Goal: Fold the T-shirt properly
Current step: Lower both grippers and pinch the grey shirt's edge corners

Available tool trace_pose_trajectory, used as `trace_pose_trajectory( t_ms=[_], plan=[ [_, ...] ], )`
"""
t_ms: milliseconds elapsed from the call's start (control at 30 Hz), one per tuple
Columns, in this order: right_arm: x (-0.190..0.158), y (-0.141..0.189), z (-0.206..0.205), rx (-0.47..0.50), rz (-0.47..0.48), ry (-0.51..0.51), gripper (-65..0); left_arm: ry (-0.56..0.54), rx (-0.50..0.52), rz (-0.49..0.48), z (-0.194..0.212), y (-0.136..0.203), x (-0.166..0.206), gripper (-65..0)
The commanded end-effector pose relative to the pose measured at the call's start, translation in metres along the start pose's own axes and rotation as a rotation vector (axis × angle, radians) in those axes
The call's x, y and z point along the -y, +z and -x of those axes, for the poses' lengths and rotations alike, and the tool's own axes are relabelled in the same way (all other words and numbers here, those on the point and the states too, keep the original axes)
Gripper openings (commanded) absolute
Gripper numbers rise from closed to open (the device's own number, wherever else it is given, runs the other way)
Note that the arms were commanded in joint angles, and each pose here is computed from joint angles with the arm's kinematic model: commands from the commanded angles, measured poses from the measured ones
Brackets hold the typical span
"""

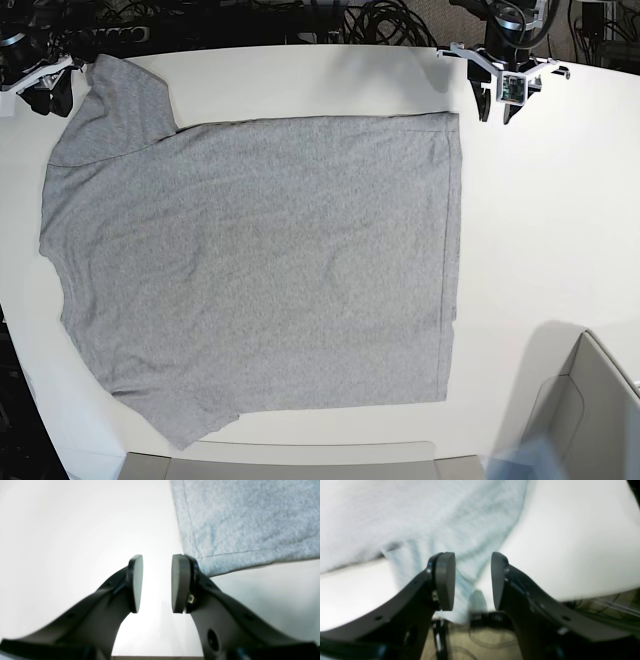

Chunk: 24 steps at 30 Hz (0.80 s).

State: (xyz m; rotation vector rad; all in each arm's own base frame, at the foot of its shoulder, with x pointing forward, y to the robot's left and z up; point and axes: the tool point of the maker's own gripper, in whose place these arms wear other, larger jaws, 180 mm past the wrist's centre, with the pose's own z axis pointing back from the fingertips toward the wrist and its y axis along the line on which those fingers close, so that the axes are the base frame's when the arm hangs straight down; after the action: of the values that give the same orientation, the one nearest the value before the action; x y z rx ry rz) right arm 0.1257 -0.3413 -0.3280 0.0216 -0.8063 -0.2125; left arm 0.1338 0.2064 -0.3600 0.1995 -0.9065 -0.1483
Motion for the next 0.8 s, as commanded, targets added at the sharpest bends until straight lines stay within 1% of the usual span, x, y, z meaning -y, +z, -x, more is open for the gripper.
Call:
trace_pose_trajectory(
  t_ms=[0, 67, 133, 233, 300, 433, 500, 633, 667, 767],
  plan=[
    [0.012, 0.005, 0.000, 0.002, 0.025, 0.003, -41.0, -0.005, 0.026, -0.004, -0.006, 0.003, -0.002, -44.8],
    [0.024, 0.002, 0.016, -0.029, 0.037, -0.060, -41.0, -0.005, 0.026, -0.004, -0.006, 0.003, -0.002, -44.8],
    [0.030, -0.002, 0.032, -0.062, 0.029, -0.110, -41.0, -0.005, 0.026, -0.004, -0.006, 0.003, -0.002, -44.8],
    [0.036, -0.006, 0.049, -0.101, 0.021, -0.154, -41.0, -0.005, 0.026, -0.004, -0.006, 0.003, -0.002, -44.8],
    [0.033, -0.014, 0.061, -0.131, -0.008, -0.187, -41.0, -0.005, 0.026, -0.004, -0.006, 0.003, -0.002, -44.8],
    [0.023, -0.028, 0.073, -0.188, -0.067, -0.189, -41.0, -0.003, 0.026, -0.004, -0.006, 0.003, -0.001, -44.8],
    [0.020, -0.030, 0.075, -0.197, -0.078, -0.189, -41.0, -0.004, 0.025, -0.004, -0.006, 0.003, -0.001, -44.8],
    [0.017, -0.030, 0.075, -0.189, -0.082, -0.194, -41.0, -0.004, 0.022, -0.003, -0.005, 0.004, -0.001, -44.8],
    [0.016, -0.028, 0.069, -0.171, -0.086, -0.189, -41.0, -0.004, 0.020, -0.003, -0.004, 0.004, -0.001, -44.8],
    [0.011, -0.010, 0.062, -0.149, -0.091, -0.148, -41.1, -0.004, 0.020, -0.003, -0.004, 0.004, -0.001, -44.8]
  ],
)
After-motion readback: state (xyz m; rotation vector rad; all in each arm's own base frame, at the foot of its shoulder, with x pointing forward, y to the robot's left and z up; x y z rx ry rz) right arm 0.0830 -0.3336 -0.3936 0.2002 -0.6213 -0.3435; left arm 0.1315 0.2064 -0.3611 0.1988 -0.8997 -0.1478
